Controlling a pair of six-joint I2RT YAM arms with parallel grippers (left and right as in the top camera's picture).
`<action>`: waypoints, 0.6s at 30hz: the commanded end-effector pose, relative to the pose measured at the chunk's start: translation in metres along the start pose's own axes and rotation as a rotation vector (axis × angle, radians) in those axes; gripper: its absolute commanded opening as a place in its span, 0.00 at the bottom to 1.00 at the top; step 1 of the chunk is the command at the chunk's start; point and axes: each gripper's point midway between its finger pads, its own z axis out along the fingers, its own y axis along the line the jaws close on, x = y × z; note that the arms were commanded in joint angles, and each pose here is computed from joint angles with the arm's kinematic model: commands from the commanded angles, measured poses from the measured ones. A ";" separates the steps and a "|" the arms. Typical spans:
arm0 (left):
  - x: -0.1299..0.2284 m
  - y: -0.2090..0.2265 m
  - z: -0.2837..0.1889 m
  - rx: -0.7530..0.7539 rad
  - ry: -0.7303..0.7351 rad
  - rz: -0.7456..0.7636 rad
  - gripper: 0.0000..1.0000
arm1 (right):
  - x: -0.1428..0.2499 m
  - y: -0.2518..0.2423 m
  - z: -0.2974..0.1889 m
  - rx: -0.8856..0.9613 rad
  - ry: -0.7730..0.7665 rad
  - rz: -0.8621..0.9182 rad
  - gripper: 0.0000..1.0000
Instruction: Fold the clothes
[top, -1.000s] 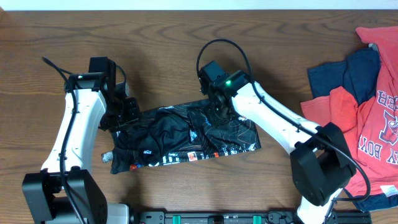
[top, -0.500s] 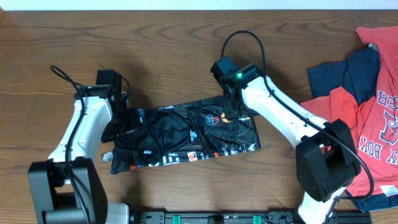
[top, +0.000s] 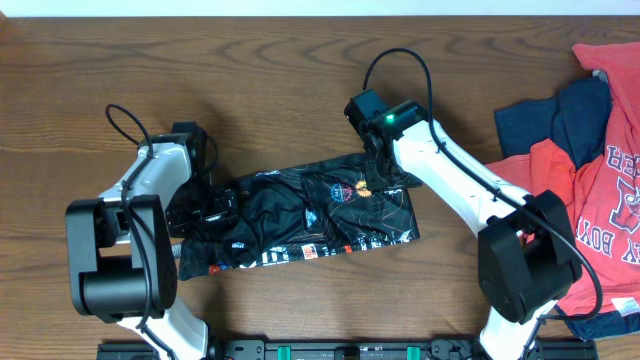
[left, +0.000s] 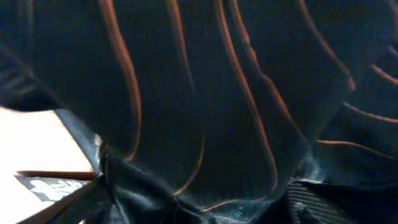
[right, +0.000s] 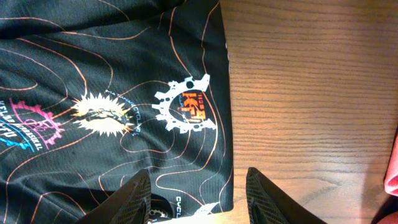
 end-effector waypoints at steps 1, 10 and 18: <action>0.011 0.001 0.026 -0.013 0.092 -0.007 0.70 | -0.004 -0.009 0.001 0.013 -0.005 0.041 0.47; -0.006 0.002 0.013 -0.002 0.047 -0.006 0.11 | -0.008 -0.027 0.004 0.024 0.008 0.087 0.47; -0.046 0.047 -0.054 -0.097 -0.062 -0.111 0.10 | -0.018 -0.073 0.002 0.079 -0.002 0.182 0.47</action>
